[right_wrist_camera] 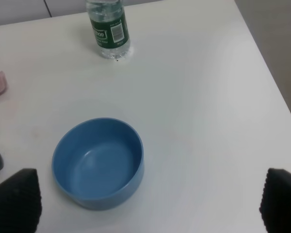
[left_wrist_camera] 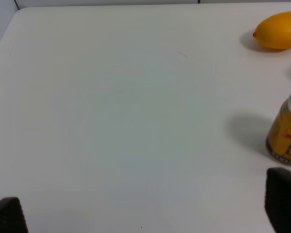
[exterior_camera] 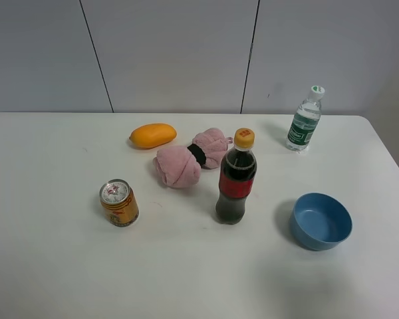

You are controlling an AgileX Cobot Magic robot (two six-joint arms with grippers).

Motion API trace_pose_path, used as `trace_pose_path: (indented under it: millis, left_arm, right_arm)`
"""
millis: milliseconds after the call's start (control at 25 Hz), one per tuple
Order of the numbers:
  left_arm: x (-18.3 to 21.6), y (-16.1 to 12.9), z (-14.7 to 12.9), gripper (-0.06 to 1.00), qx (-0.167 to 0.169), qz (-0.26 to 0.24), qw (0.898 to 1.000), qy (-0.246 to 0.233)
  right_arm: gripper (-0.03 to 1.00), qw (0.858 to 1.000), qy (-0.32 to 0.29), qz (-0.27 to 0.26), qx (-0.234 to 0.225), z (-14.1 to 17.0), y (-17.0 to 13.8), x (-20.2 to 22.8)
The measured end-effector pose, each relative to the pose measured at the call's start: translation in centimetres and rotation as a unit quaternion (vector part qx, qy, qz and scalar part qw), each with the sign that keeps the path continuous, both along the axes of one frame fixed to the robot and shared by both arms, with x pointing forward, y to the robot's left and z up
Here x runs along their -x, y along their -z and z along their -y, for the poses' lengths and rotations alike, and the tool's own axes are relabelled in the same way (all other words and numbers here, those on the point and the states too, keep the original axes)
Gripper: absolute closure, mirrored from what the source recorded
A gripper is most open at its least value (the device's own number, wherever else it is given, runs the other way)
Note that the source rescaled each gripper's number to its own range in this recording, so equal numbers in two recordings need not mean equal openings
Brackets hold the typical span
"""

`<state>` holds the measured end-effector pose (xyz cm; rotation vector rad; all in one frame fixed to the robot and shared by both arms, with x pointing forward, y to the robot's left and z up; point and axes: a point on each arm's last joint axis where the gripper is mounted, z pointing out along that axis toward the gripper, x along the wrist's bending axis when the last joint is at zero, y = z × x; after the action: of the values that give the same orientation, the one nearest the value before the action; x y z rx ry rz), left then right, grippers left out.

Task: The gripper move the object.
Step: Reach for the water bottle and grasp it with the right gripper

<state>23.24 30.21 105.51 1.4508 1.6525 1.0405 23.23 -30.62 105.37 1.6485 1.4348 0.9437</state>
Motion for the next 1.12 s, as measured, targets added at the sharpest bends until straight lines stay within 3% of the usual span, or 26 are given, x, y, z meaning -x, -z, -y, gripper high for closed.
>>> trace_pose_path:
  millis: [40, 1120]
  left_arm:
    - [0.0, 0.0, 0.0, -0.06, 0.0, 0.0, 1.0, 0.0]
    - [0.0, 0.0, 0.0, -0.06, 0.0, 0.0, 1.0, 0.0]
  right_arm:
    - [0.17, 1.0, 0.0, 0.0, 0.0, 0.0, 0.0, 0.0]
    - [0.17, 1.0, -0.003, 0.0, 0.002, -0.02, 0.0, 0.0]
